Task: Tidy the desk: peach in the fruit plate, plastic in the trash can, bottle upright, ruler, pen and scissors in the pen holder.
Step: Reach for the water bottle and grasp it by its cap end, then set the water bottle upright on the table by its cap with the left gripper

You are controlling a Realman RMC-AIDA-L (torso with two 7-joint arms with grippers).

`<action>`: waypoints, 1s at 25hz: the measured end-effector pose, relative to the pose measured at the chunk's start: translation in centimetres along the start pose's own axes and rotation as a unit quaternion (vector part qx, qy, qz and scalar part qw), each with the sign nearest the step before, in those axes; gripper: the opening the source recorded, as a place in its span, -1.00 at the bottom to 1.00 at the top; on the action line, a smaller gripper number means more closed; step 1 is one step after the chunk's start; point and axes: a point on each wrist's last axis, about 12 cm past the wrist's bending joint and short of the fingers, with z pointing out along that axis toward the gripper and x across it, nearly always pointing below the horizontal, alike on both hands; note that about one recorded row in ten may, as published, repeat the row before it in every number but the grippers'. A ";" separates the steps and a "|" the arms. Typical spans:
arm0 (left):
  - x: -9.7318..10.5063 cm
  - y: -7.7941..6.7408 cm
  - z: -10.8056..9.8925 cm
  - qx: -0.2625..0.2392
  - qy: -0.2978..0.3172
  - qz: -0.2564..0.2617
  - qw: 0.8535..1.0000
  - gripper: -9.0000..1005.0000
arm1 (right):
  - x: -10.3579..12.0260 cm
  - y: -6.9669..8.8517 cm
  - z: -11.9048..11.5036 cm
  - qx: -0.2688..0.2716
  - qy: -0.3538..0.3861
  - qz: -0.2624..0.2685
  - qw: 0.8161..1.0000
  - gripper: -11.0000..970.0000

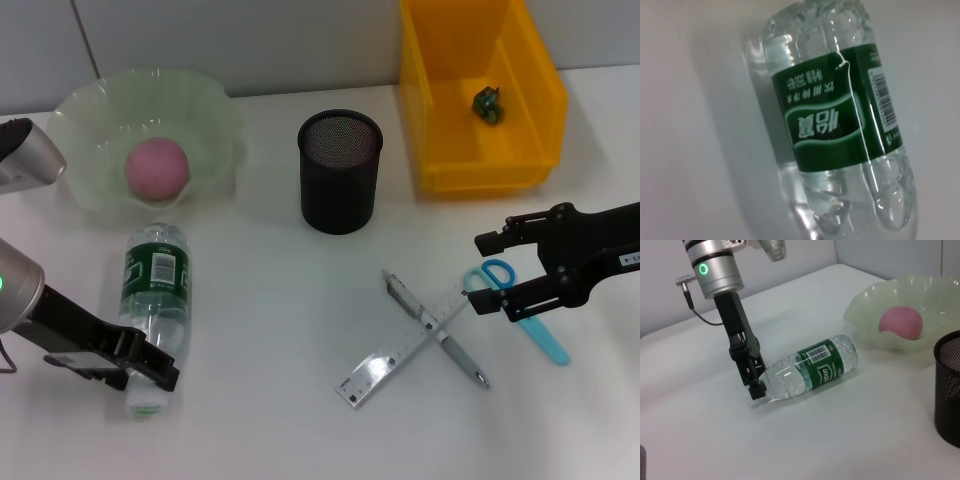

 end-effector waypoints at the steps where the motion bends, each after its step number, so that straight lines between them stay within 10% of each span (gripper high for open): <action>1: 0.0 0.0 0.0 0.000 0.000 0.000 1.000 0.56 | 0.0 0.0 0.0 0.000 0.000 0.000 1.000 0.71; 5: -0.2 0.2 -0.2 -0.022 0.004 0.006 1.000 0.56 | 0.0 0.1 0.0 -0.005 0.000 0.000 1.000 0.71; 13: -0.5 0.0 -0.5 -0.052 0.015 0.022 0.998 -0.11 | -0.1 0.1 0.0 -0.005 -0.001 0.004 1.000 0.71; 25: -0.7 -0.6 -1.2 -0.067 0.014 0.043 0.997 -0.11 | 0.0 0.2 -0.1 -0.006 -0.003 0.007 1.000 0.71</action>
